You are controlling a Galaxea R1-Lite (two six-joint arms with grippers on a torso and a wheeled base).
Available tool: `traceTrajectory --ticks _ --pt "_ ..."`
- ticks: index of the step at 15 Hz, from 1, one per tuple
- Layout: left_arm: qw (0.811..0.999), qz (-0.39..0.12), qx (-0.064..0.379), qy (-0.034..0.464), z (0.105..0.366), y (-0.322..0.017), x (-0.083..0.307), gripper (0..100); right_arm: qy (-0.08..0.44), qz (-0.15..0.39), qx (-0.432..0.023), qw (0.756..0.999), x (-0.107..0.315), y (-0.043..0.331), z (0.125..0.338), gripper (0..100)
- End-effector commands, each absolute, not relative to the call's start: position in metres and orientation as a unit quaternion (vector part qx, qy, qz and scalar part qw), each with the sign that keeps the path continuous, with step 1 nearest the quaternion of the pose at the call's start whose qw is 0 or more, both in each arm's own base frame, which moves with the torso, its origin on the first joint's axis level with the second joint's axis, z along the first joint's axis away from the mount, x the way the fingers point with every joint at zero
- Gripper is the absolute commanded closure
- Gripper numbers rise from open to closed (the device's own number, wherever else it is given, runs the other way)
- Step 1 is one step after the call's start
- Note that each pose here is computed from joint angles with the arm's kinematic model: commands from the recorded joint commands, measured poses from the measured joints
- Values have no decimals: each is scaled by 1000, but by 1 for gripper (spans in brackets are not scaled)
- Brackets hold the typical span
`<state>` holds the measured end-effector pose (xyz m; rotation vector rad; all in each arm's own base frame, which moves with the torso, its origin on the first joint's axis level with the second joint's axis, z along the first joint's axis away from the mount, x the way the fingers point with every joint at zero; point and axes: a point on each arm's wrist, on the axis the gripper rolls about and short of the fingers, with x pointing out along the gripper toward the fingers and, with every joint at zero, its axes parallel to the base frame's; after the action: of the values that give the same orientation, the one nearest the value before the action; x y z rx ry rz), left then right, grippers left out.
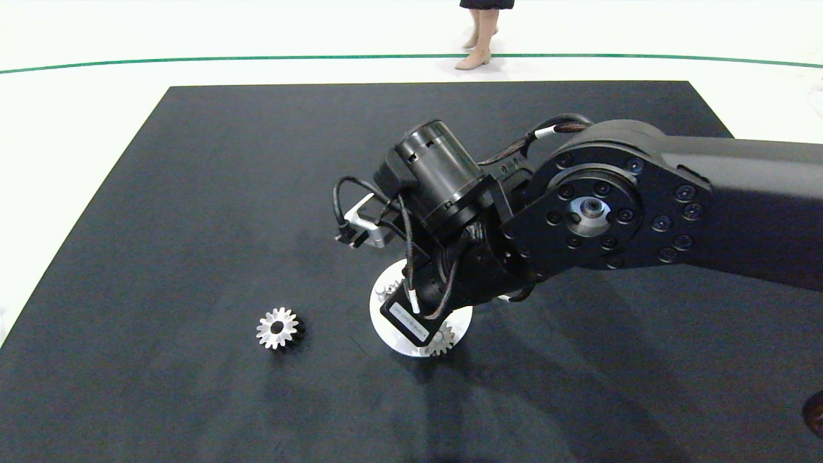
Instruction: Remove an incorrectly installed larger gear and replace it with the correct smaller gear
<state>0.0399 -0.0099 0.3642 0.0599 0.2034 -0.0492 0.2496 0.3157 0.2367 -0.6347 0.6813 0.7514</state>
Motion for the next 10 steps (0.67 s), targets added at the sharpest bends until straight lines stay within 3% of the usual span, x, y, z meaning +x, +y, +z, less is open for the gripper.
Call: traceTrajectory --ticks 1,7,10 --pt "994 -23 30 102 364 -9 39 0 315 355 -296 829 247 313 243 66" --pt "994 -24 32 102 364 -9 39 0 274 363 -275 847 248 323 245 66" --pt "994 -24 32 102 364 -9 39 0 280 363 -279 844 249 325 240 66"
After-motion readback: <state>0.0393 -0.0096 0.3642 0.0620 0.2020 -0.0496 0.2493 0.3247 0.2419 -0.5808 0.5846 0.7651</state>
